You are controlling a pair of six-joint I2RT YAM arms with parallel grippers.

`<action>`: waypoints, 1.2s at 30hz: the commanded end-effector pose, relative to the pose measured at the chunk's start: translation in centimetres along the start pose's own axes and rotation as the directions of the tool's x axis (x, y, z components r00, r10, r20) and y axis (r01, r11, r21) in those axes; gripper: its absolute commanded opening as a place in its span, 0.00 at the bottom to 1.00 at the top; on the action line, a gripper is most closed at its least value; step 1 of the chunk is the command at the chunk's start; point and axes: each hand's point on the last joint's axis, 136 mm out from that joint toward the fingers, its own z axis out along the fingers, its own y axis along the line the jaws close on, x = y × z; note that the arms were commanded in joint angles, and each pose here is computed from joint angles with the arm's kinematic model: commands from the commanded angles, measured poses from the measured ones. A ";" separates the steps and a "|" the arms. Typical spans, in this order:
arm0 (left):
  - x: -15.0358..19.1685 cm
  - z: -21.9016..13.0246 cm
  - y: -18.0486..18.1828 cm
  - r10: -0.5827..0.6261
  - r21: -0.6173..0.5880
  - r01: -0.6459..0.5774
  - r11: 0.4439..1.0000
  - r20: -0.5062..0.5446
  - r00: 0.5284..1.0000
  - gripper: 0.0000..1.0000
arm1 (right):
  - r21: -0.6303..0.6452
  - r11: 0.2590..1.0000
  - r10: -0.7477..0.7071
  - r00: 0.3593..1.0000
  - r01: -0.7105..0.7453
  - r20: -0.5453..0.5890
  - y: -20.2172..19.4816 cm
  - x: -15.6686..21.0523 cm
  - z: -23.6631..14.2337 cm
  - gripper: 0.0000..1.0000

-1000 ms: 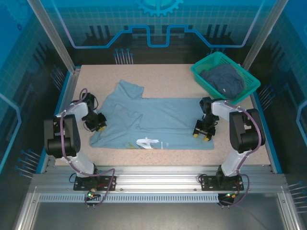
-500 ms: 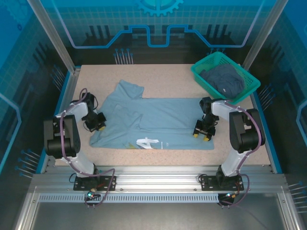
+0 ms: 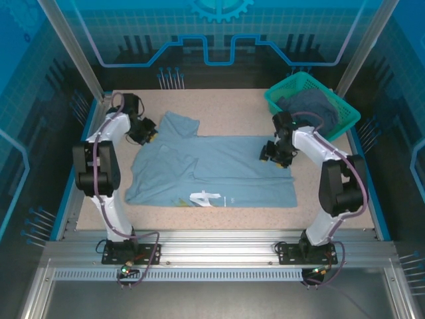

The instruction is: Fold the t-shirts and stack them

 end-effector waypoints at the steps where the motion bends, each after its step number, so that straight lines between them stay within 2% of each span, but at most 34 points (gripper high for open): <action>1: 2.6 2.6 4.2 -0.139 -0.107 0.128 0.986 -0.097 0.986 0.14 | 0.017 1.000 -0.015 0.999 0.016 -0.051 0.8 -1.0 3.0 0.54; 7: 2.1 3.1 11.2 -0.186 -0.248 0.169 0.954 -0.047 0.982 0.13 | 0.066 0.997 -0.027 0.986 0.039 -0.161 1.7 1.6 6.3 0.54; 11: 1.6 2.1 14.7 -0.193 -0.298 0.177 0.938 -0.025 0.981 0.13 | 0.098 0.994 -0.029 0.965 0.056 -0.259 2.7 5.6 8.1 0.54; 14: 1.0 1.5 16.1 -0.204 -0.296 0.189 0.936 -0.020 0.979 0.14 | 0.104 0.992 -0.035 0.954 0.069 -0.298 3.6 8.0 8.9 0.55; 16: 0.4 1.1 15.7 -0.190 -0.280 0.178 0.943 -0.016 0.982 0.14 | 0.122 0.989 -0.048 0.957 0.087 -0.287 3.8 8.4 8.6 0.55; 20: -1.4 -0.8 12.2 -0.152 -0.209 0.156 0.965 0.035 0.988 0.24 | 0.089 0.989 -0.098 0.980 0.114 -0.172 5.4 6.0 6.3 0.57; 23: -2.5 -2.2 7.0 -0.093 -0.123 0.102 0.987 0.077 0.993 0.34 | 0.079 0.984 -0.155 0.987 0.158 -0.041 6.5 2.4 3.1 0.58; 26: -3.4 -2.3 0.8 -0.031 -0.021 0.033 0.999 0.099 0.995 0.39 | 0.105 0.987 -0.128 0.991 0.123 0.045 5.6 -1.3 1.2 0.57; 30: -5.2 -0.1 -5.8 -0.020 0.130 0.007 0.991 0.098 0.995 0.47 | 0.160 0.986 -0.062 0.994 0.047 0.091 3.1 -5.4 1.9 0.55; 33: -7.2 1.9 -8.8 -0.047 0.231 0.018 0.973 0.119 0.992 0.50 | 0.203 0.979 -0.020 0.993 -0.004 0.114 1.7 -7.8 3.2 0.54; 36: -9.2 2.6 -11.5 -0.036 0.316 -0.021 0.949 0.173 0.984 0.54 | 0.249 0.968 0.008 0.991 -0.041 0.133 0.8 -9.6 4.0 0.54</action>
